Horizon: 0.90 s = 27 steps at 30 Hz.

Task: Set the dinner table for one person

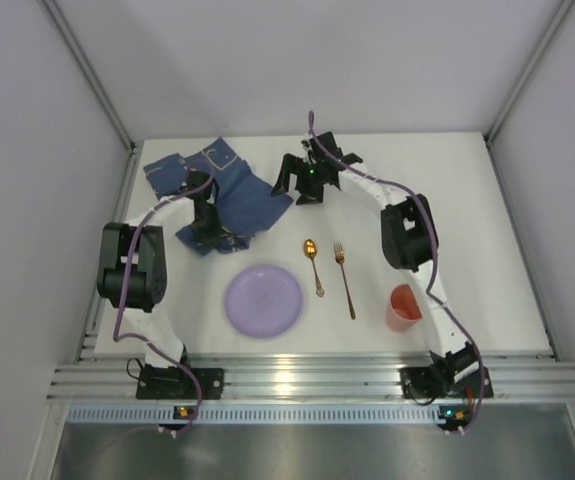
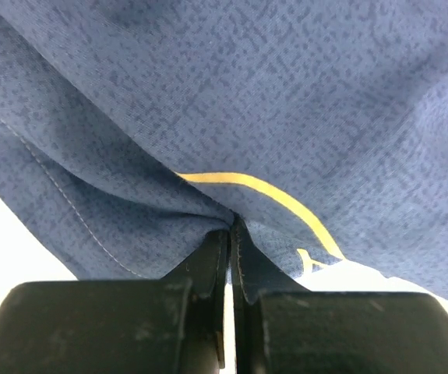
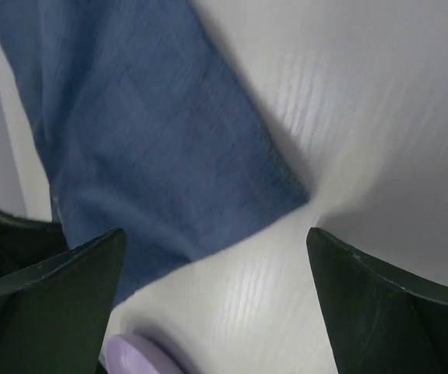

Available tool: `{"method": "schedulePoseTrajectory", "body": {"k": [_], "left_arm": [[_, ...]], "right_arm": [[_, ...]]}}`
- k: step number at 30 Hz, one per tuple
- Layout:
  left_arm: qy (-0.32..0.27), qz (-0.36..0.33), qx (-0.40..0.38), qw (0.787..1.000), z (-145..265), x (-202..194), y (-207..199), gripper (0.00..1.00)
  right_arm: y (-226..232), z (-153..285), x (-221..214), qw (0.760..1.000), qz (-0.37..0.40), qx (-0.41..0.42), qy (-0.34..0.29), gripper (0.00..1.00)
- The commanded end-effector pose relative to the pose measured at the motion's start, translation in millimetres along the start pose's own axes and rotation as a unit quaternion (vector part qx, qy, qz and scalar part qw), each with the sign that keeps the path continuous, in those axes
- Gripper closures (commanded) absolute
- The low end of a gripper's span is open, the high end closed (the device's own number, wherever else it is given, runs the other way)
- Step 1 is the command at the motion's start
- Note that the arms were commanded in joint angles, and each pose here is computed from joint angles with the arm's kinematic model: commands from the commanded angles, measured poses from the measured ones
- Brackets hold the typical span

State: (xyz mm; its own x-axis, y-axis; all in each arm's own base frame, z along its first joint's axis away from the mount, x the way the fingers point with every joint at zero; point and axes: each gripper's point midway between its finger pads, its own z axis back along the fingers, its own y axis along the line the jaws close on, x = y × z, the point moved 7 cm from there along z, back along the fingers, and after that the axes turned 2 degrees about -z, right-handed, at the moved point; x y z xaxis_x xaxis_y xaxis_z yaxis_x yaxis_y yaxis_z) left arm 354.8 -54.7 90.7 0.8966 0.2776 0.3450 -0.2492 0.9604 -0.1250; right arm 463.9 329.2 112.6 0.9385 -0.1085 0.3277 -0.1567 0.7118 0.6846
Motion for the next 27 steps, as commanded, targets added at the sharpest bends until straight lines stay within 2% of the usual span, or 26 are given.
{"method": "schedulePoseTrajectory", "body": {"k": [1, 5, 7, 14, 15, 16, 23, 25, 27], "left_arm": [[0.002, -0.019, 0.004, 1.0, 23.2, -10.7, 6.2, 1.0], [-0.011, -0.033, 0.002, 0.999, 37.0, -13.7, 7.8, 1.0], [-0.013, -0.034, 0.002, 0.999, 39.3, -15.4, 9.4, 1.0], [-0.007, -0.037, -0.007, 0.999, 35.4, -14.3, 6.1, 1.0], [-0.008, -0.037, -0.008, 0.999, 34.4, -12.5, 5.1, 1.0], [-0.008, -0.036, -0.009, 0.999, 33.5, -11.0, 4.4, 1.0], [0.005, -0.037, -0.028, 0.999, 27.4, -12.1, -1.0, 1.0], [0.007, -0.04, -0.028, 0.999, 27.7, -12.9, -0.5, 1.0], [0.007, -0.041, -0.028, 0.999, 27.8, -13.1, -0.3, 1.0]], "right_arm": [[7.4, -2.1, 16.5, 0.997, 0.026, -0.042, -0.053, 0.0], [-16.5, -3.4, 17.6, 0.987, 0.025, -0.138, -0.082, 0.0], [-21.1, -2.4, 17.4, 0.984, 0.023, -0.154, -0.084, 0.0], [-6.3, -18.8, -0.8, 0.991, 0.025, -0.117, -0.05, 0.03], [-4.0, -21.4, -5.8, 0.993, 0.024, -0.109, -0.042, 0.11], [1.8, -24.7, -12.0, 0.994, 0.025, -0.099, -0.034, 0.13], [24.2, -47.3, -40.2, 0.999, 0.013, -0.044, 0.004, 0.13], [26.9, -51.1, -44.8, 0.999, 0.012, -0.041, 0.011, 0.16], [27.3, -51.2, -45.2, 0.999, 0.016, -0.041, 0.011, 0.26]]}}
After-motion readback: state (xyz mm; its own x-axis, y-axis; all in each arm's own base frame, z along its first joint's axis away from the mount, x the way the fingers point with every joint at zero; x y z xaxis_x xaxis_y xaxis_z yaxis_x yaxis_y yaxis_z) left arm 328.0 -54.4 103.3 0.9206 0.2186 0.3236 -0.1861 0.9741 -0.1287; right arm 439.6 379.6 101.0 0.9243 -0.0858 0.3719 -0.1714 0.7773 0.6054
